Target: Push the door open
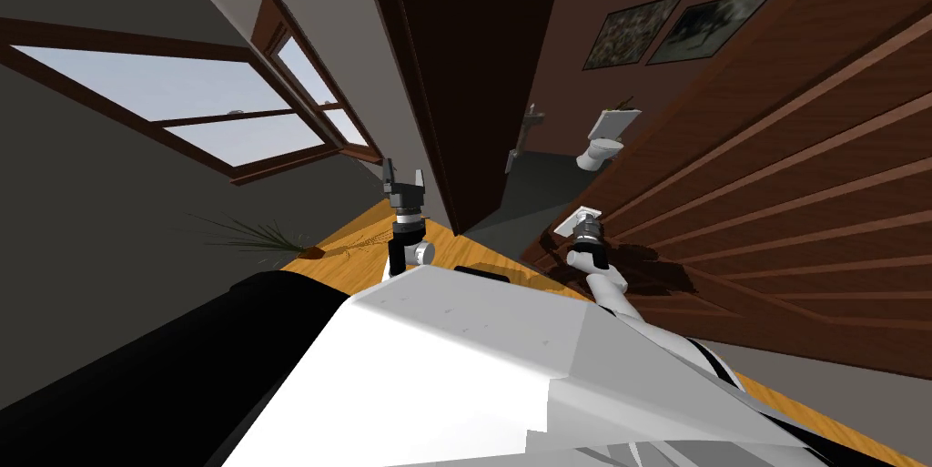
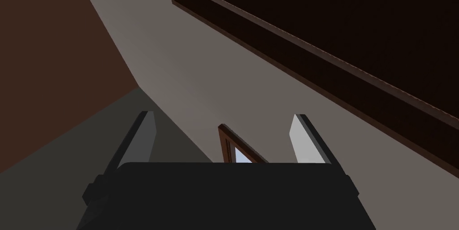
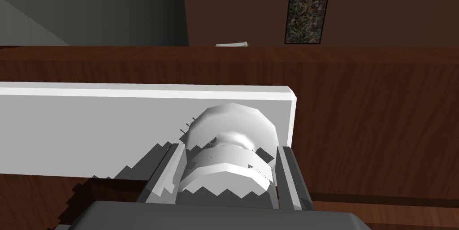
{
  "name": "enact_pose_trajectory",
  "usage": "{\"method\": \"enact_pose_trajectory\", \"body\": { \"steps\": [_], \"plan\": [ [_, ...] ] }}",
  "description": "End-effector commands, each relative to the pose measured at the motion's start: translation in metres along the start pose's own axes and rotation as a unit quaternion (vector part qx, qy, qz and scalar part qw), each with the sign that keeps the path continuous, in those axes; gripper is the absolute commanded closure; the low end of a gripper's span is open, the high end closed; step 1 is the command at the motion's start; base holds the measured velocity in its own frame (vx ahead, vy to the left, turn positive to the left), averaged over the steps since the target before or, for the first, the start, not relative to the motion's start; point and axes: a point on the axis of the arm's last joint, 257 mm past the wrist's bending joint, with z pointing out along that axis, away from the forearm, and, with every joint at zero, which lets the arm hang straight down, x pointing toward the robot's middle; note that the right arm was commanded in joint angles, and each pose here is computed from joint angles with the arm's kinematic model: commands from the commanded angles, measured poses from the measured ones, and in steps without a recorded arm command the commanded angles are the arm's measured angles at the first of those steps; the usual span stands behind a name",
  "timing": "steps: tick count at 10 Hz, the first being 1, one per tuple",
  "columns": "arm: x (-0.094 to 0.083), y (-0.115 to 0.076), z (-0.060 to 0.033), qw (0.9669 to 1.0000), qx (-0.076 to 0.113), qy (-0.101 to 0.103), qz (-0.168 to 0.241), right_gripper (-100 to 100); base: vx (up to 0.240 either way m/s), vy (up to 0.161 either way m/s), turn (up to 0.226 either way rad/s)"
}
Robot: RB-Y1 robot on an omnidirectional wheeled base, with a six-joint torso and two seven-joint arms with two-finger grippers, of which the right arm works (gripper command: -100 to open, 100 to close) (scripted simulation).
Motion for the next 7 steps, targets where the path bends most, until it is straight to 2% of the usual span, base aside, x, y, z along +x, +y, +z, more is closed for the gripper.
{"method": "enact_pose_trajectory", "body": {
  "steps": [1,2,3,4,7],
  "plan": [
    [-0.014,0.006,0.0044,0.9999,-0.006,-0.013,-0.004,100,0.117,-0.012,0.011],
    [-0.024,0.007,0.0042,0.9996,-0.007,-0.025,-0.005,100,0.130,-0.004,0.045],
    [-0.024,0.007,0.0042,0.9996,-0.007,-0.025,-0.005,100,0.104,-0.001,0.003],
    [-0.036,0.008,0.0037,0.9992,-0.008,-0.038,-0.006,100,0.101,-0.003,0.034],
    [-0.053,0.008,0.0024,0.9982,-0.008,-0.058,-0.007,100,0.107,0.004,0.025]
  ]
}}
